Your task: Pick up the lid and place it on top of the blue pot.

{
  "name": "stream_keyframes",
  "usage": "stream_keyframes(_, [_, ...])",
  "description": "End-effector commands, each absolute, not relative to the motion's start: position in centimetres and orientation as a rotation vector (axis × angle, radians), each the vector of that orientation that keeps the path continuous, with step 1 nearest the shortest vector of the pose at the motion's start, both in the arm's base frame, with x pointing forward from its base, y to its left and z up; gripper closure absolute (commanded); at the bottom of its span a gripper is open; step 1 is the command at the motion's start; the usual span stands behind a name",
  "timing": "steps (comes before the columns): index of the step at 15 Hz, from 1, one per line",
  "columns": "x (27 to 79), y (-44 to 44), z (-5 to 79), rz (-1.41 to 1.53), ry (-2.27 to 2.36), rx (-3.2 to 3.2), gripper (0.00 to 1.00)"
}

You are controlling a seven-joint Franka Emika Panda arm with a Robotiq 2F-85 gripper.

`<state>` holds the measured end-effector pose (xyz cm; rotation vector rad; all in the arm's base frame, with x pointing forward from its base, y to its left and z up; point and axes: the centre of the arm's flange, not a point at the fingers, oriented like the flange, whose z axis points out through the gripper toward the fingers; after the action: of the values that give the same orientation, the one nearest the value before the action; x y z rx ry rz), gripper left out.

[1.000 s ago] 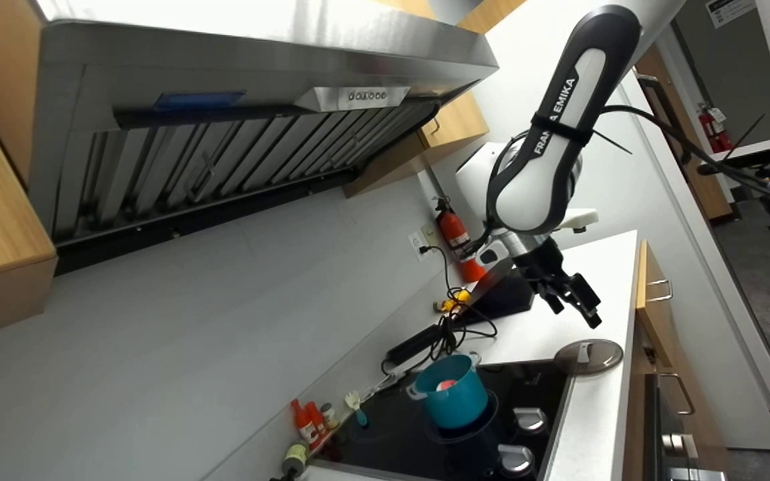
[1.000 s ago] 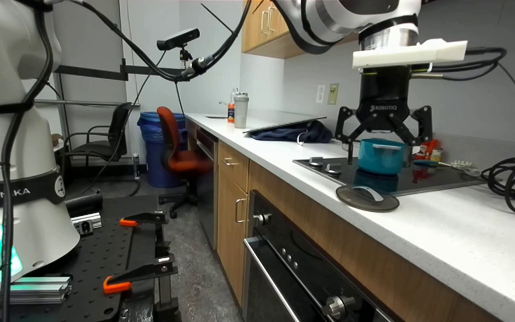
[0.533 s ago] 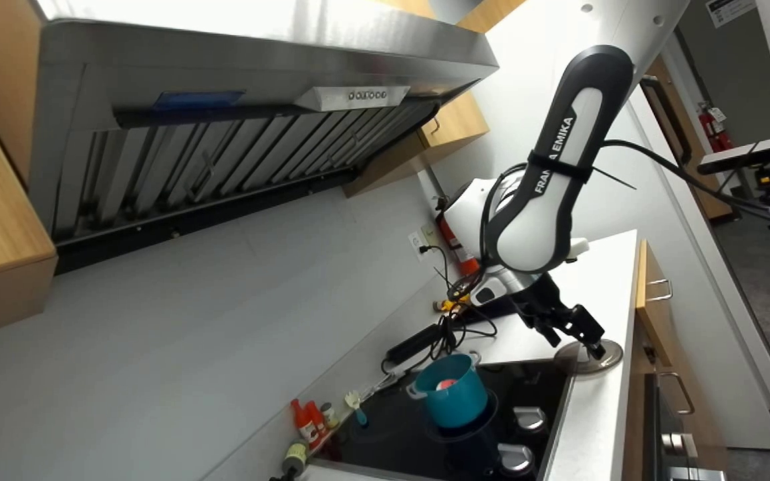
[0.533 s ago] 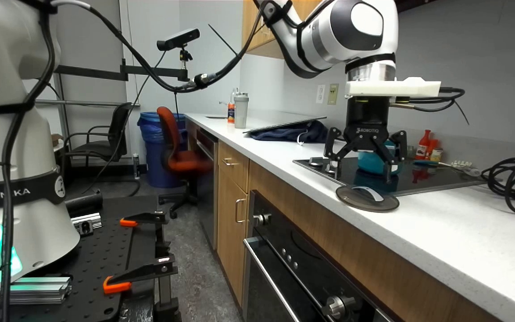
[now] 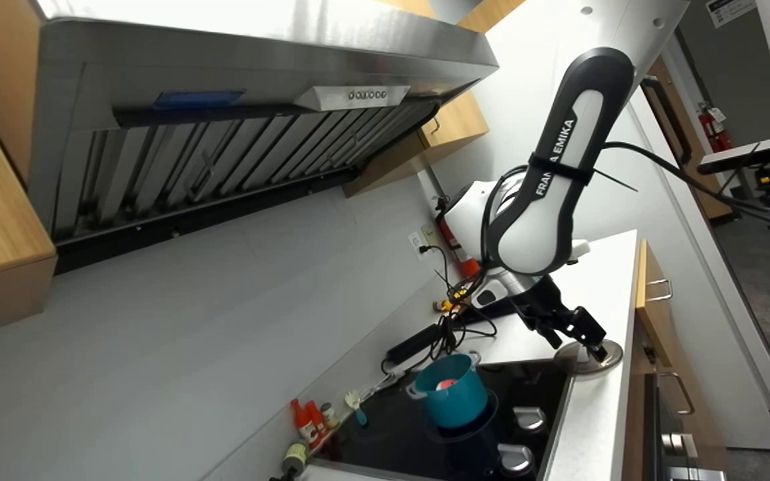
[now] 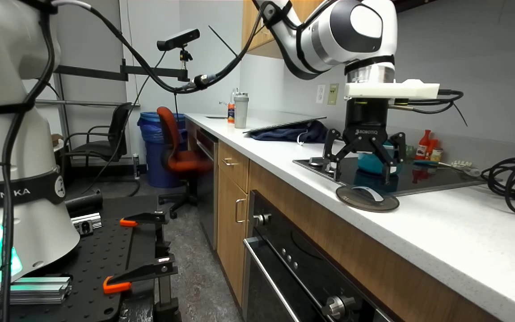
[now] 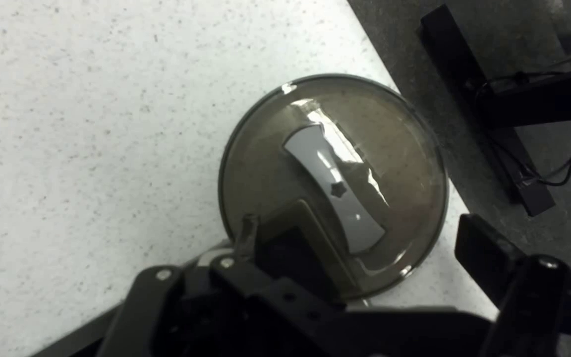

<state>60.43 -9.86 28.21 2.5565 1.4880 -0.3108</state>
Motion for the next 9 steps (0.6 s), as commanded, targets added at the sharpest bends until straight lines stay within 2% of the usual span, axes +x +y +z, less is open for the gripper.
stream_keyframes(1, [60.4, -9.9, 28.2, -0.302, 1.489, 2.559, 0.00])
stream_keyframes(9, [59.3, -11.9, 28.4, -0.265, 1.467, 2.606, 0.00])
